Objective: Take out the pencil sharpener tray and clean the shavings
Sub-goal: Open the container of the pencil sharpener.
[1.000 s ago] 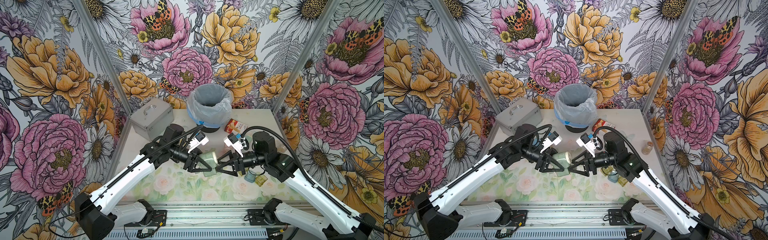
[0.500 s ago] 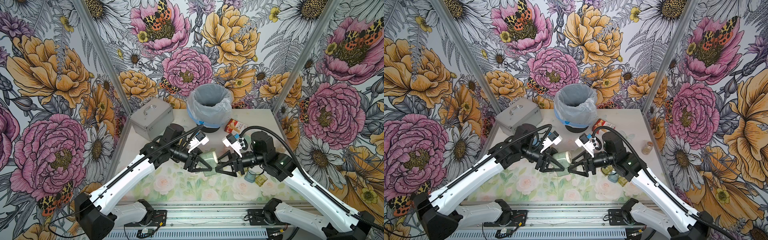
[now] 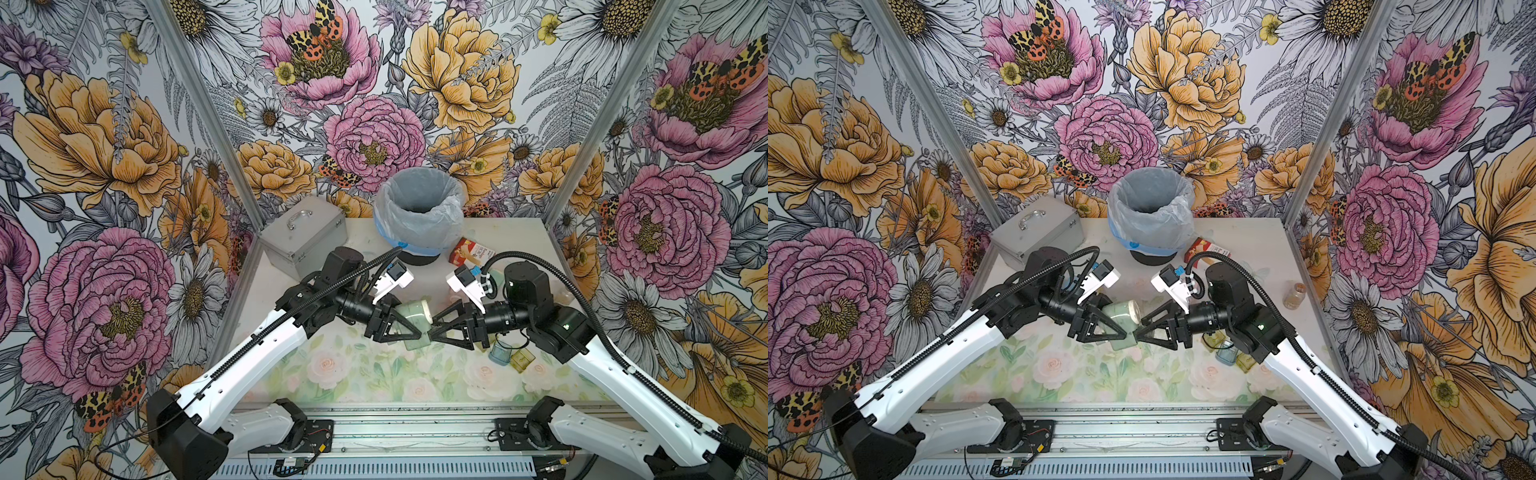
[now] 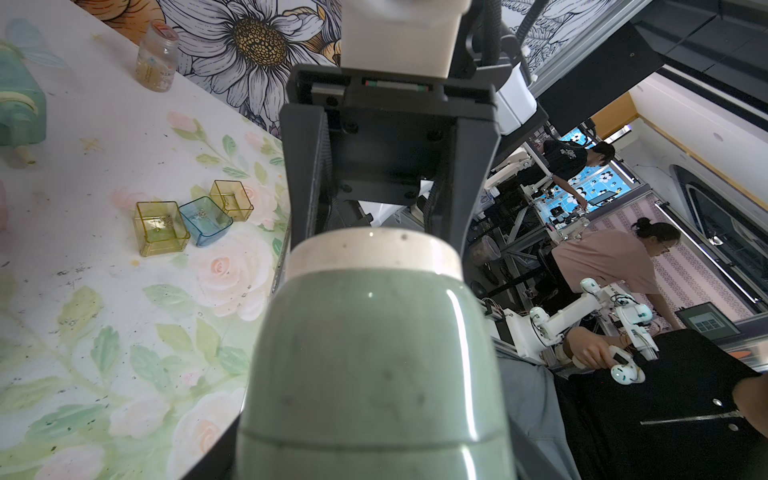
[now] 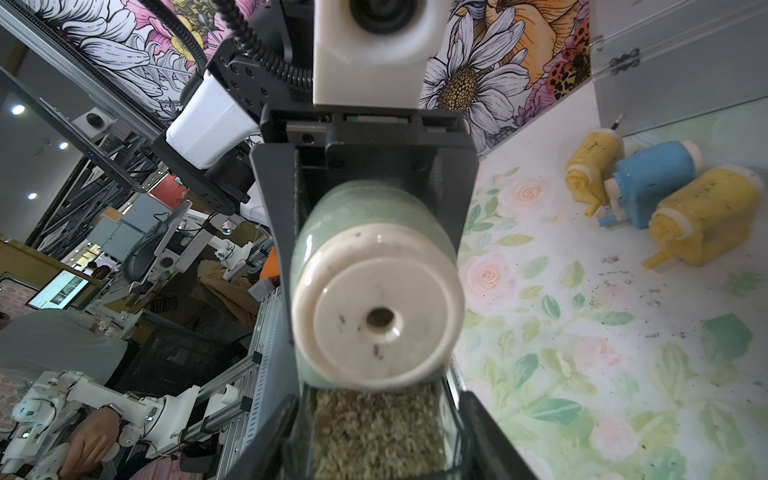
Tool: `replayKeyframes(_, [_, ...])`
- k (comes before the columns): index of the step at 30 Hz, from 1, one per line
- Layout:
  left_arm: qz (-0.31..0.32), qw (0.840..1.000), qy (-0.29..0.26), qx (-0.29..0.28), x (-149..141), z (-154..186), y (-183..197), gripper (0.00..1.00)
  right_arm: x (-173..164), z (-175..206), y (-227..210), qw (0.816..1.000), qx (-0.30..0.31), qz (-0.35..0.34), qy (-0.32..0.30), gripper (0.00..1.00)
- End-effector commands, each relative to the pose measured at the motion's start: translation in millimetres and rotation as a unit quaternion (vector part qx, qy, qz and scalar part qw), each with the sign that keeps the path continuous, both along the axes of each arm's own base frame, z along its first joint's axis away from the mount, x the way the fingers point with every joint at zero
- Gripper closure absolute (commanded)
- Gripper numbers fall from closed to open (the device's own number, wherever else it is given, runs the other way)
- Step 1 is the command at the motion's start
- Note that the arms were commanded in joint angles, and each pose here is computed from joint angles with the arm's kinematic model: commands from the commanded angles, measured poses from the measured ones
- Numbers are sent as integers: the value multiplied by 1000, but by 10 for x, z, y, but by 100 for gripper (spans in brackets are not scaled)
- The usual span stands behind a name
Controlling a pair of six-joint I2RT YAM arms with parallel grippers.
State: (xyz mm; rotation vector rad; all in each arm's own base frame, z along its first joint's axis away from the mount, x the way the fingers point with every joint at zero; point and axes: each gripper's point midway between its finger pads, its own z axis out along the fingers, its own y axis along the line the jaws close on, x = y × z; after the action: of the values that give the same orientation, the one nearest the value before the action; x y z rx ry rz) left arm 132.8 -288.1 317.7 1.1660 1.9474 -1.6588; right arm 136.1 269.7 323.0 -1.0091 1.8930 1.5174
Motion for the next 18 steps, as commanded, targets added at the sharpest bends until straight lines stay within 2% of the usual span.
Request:
replayKeyframes(1, [2, 999, -27, -31, -50, 159, 120, 85, -6, 217, -52, 999, 20, -7, -36, 55])
replayKeyframes(11, [62, 997, -23, -28, 142, 93, 350, 85, 109, 241, -168, 998, 21, -48, -44, 55])
replayKeyframes(16, [125, 991, -51, -8, 339, 28, 470, 86, 187, 272, -203, 996, 20, -67, -46, 55])
replayKeyframes(18, [153, 986, -65, 4, 427, 12, 517, 91, 234, 294, -215, 996, 19, -77, -49, 55])
